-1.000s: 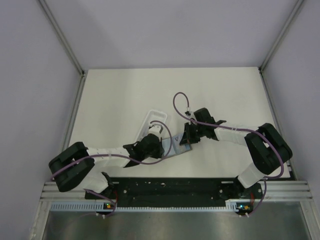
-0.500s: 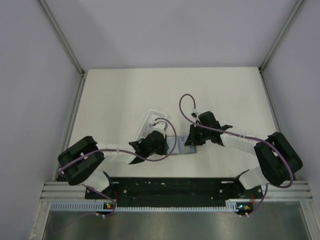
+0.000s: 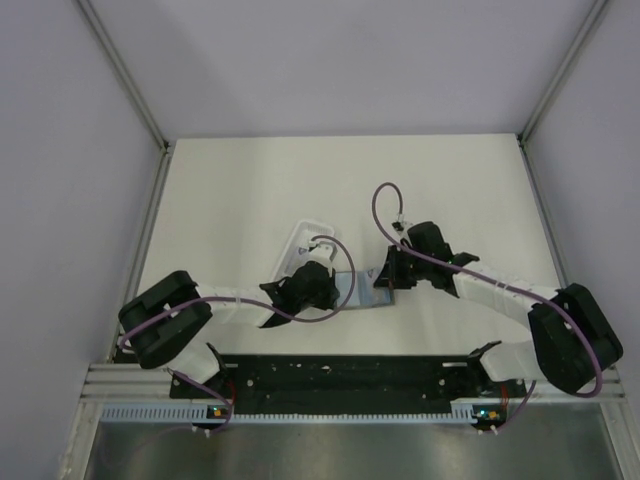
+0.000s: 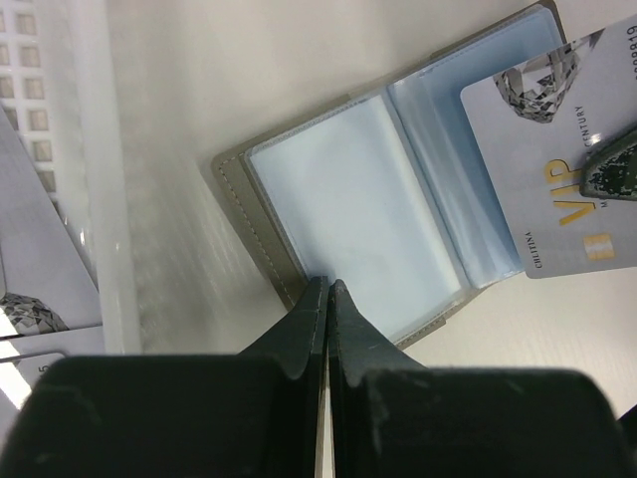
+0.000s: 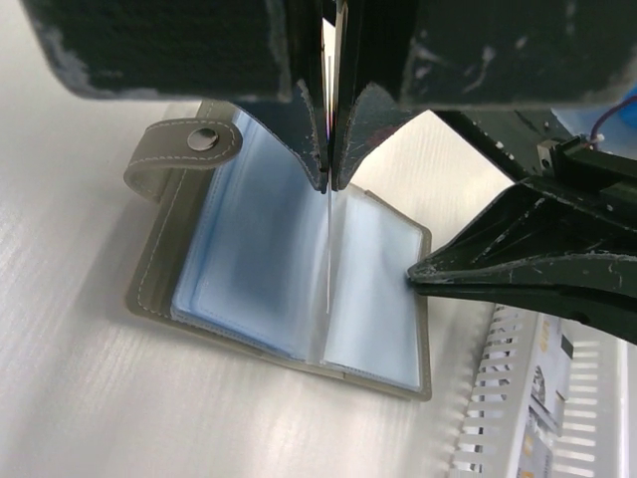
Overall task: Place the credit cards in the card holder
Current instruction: Insert the credit card into the card holder.
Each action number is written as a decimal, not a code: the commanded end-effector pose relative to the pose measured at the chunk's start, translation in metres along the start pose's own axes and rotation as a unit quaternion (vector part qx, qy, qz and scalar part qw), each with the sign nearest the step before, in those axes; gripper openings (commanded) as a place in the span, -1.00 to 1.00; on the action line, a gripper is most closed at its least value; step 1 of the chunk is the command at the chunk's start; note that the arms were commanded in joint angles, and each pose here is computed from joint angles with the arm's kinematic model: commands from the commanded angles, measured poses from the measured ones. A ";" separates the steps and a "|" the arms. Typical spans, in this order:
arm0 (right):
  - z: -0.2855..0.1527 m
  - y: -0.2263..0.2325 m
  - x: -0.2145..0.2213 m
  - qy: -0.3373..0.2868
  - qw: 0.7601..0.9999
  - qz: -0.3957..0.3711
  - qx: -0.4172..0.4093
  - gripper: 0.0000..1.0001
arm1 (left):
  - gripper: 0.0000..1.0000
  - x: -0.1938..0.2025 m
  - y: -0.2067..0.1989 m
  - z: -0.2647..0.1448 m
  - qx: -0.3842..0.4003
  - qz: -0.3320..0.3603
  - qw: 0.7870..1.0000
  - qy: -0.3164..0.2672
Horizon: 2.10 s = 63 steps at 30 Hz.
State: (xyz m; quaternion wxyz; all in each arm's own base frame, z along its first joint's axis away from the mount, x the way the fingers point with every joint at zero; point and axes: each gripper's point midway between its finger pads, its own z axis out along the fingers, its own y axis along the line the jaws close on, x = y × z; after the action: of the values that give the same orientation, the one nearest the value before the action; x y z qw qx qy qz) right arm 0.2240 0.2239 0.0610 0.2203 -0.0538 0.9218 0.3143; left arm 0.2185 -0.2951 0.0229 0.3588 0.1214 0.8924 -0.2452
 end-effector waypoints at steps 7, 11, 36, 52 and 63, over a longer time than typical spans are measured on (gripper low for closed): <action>0.018 0.024 -0.017 -0.010 0.996 0.028 -0.089 -1.00 | -1.00 0.053 0.037 -0.005 -0.053 0.023 0.995 0.083; 0.022 0.017 -0.017 -0.011 0.996 0.037 -0.076 -1.00 | -1.00 0.054 0.038 -0.005 -0.053 0.023 0.995 0.084; 0.031 -0.009 -0.007 -0.004 0.999 0.043 -0.022 -1.00 | -1.00 0.051 0.038 -0.006 -0.056 0.023 0.995 0.080; 0.036 0.000 -0.002 0.001 0.995 0.051 -0.089 -1.00 | -1.00 0.051 0.039 -0.008 -0.060 0.019 0.995 0.078; 0.038 0.004 0.004 0.009 0.992 0.054 -0.117 -1.00 | -1.00 0.051 0.040 -0.008 -0.063 0.017 0.995 0.078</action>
State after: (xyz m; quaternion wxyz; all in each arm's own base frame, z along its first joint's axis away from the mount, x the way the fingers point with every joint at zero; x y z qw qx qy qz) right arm 0.2333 0.2481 0.0345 0.1842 -0.0268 0.8904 0.4154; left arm 0.2189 -0.2943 0.0224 0.3613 0.1182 0.8918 -0.2455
